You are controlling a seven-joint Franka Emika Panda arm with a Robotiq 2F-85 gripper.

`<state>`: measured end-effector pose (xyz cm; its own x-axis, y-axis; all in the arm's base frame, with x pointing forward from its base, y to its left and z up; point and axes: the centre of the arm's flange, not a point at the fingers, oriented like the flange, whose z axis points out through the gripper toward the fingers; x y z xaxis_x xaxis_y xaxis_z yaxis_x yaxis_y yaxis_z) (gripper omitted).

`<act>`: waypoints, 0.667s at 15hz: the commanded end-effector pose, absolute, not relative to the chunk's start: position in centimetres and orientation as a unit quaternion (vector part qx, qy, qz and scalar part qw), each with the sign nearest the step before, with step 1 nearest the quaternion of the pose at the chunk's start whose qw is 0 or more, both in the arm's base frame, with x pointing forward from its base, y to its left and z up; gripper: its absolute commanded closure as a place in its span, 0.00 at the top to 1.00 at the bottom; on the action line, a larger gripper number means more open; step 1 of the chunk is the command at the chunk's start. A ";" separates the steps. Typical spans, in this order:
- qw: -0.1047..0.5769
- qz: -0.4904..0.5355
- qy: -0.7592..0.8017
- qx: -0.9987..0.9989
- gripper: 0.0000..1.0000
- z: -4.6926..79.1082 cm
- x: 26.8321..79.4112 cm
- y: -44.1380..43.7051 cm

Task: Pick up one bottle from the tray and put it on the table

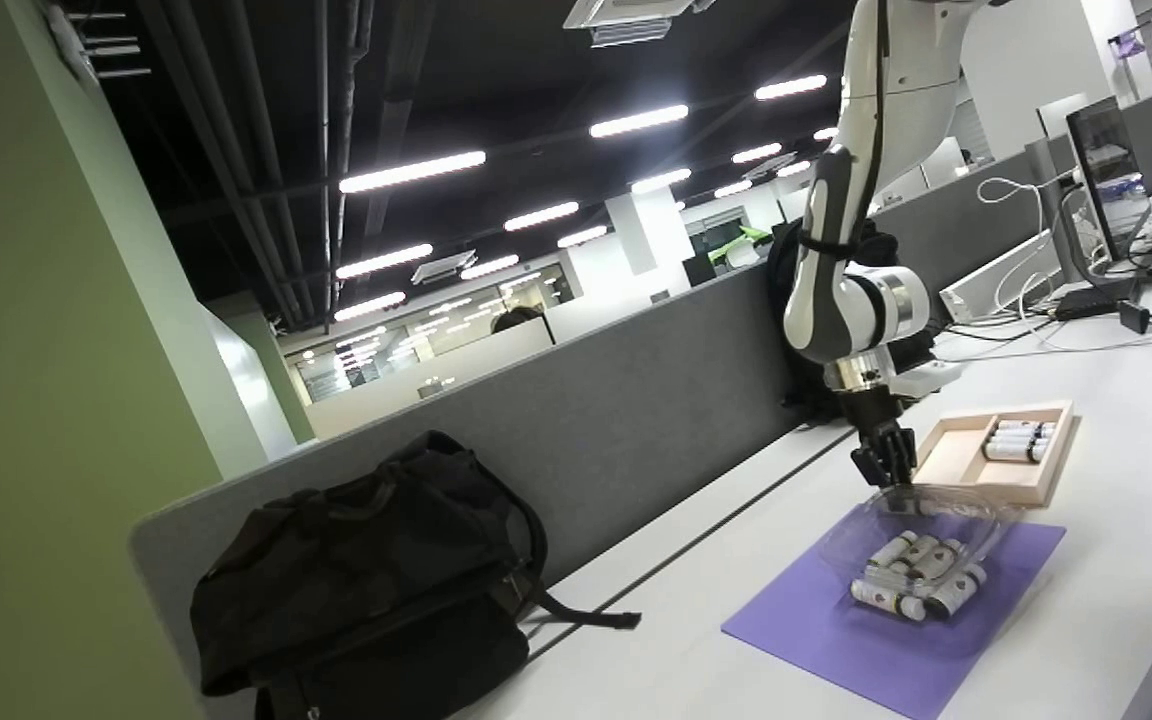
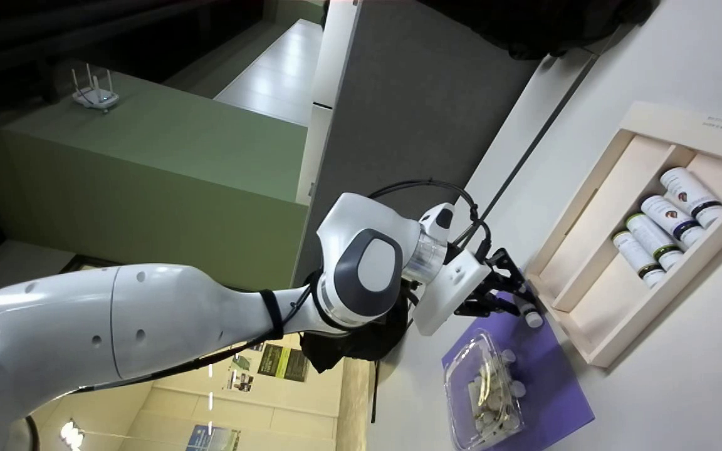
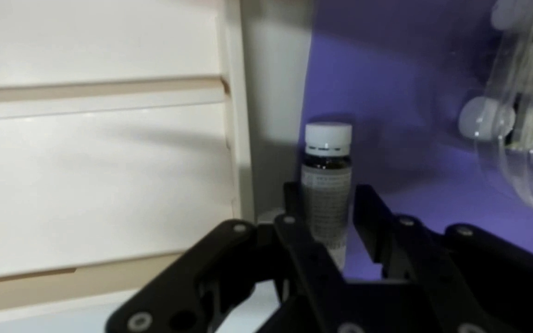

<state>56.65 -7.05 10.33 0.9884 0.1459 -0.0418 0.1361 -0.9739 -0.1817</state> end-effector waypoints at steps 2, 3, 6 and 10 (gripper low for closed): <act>0.089 0.011 -0.061 -0.994 0.80 11.7 57.4 -7.2; 0.090 0.009 -0.060 -0.994 0.85 12.2 57.5 -7.3; 0.097 -0.004 -0.053 -0.994 0.98 14.8 58.0 -8.2; 0.091 -0.009 -0.059 -0.994 1.00 15.0 58.2 -8.7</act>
<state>58.22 -8.74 15.05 0.9929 0.1154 0.0289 0.1187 -0.9764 -0.1802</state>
